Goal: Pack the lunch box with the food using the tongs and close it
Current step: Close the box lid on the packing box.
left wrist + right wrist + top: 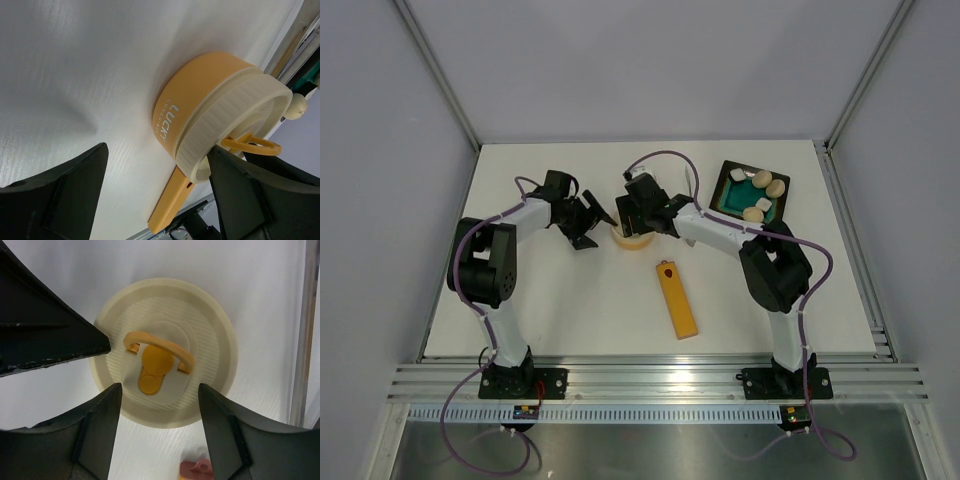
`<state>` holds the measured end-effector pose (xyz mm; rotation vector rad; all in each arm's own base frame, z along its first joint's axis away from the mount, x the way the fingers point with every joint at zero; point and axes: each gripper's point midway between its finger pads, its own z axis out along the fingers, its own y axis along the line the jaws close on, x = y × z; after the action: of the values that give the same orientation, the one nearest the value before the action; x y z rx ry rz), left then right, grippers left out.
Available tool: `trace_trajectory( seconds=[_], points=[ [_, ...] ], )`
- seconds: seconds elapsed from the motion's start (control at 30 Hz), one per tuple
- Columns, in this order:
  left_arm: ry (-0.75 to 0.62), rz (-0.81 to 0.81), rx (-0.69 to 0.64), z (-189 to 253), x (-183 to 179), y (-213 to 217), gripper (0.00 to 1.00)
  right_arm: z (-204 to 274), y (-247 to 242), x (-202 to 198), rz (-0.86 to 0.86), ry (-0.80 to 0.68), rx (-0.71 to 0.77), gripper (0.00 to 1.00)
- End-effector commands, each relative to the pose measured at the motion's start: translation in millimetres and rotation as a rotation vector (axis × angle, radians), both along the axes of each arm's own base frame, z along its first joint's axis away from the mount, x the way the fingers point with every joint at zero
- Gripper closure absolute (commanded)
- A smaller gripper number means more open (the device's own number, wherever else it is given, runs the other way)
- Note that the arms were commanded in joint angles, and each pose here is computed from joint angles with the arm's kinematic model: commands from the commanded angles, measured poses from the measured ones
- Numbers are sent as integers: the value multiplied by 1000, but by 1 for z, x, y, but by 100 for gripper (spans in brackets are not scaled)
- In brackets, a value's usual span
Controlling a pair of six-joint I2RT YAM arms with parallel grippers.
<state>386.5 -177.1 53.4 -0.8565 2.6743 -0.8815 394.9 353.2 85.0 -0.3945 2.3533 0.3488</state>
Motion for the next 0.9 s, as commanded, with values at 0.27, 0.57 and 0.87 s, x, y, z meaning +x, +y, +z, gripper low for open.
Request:
trace_trajectory(
  seconds=[0.27, 0.57, 0.87],
  points=[
    [32, 8, 65, -10, -1, 11, 17, 8, -11, 8, 190, 54, -72, 35],
    [28, 0, 68, -8, -2, 12, 17, 1, -1, 19, 240, 86, -72, 39],
    [28, -3, 68, -8, -2, 11, 17, 6, 1, 30, 253, 61, -99, 46]
  ],
)
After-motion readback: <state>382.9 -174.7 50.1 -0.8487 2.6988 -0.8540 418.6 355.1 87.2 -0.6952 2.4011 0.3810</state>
